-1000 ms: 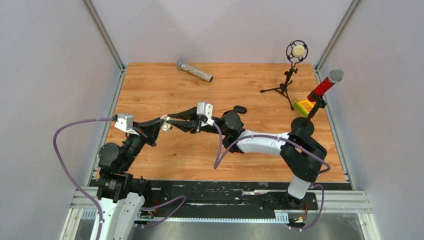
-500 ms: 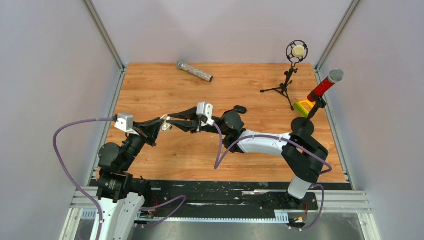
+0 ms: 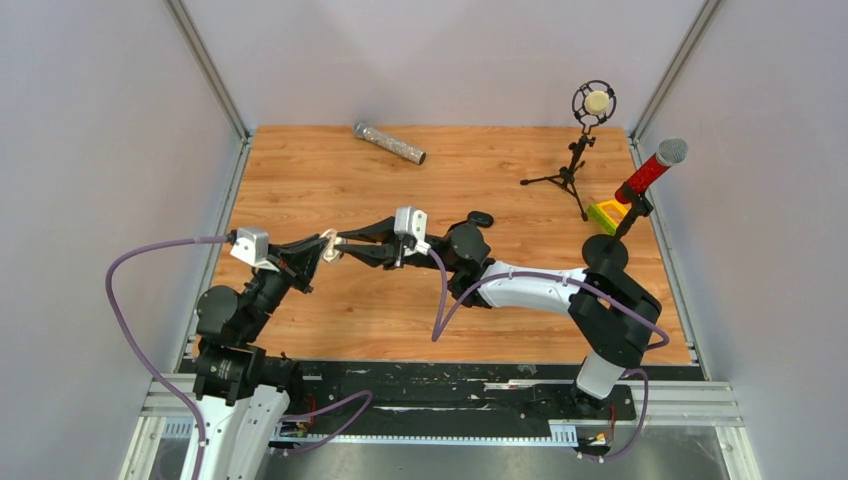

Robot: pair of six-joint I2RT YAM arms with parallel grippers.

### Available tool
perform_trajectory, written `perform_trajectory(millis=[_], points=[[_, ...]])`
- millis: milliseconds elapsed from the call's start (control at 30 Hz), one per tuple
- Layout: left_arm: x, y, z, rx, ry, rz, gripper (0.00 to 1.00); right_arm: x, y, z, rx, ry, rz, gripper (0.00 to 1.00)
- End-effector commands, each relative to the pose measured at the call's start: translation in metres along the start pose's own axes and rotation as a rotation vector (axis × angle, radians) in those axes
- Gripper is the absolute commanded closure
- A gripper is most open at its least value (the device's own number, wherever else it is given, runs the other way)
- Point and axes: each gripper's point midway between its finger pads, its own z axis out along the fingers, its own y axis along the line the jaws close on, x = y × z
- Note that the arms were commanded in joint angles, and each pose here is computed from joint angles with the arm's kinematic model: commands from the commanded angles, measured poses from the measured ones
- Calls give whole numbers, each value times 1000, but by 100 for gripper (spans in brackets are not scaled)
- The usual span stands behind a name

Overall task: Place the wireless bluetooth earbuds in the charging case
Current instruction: Place the earbud in the charging case.

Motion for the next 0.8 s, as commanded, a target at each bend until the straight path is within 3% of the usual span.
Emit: perform_trajectory(millis=[0, 233, 767], points=[[-35, -9, -1, 32, -118, 81, 100, 0, 5, -2, -26, 12, 10, 100], [-37, -11, -2, 44, -123, 96, 100, 3, -4, -3, 24, 18, -12, 100], [-26, -13, 0, 71, -84, 95, 100, -38, -12, 8, 34, -77, -39, 100]])
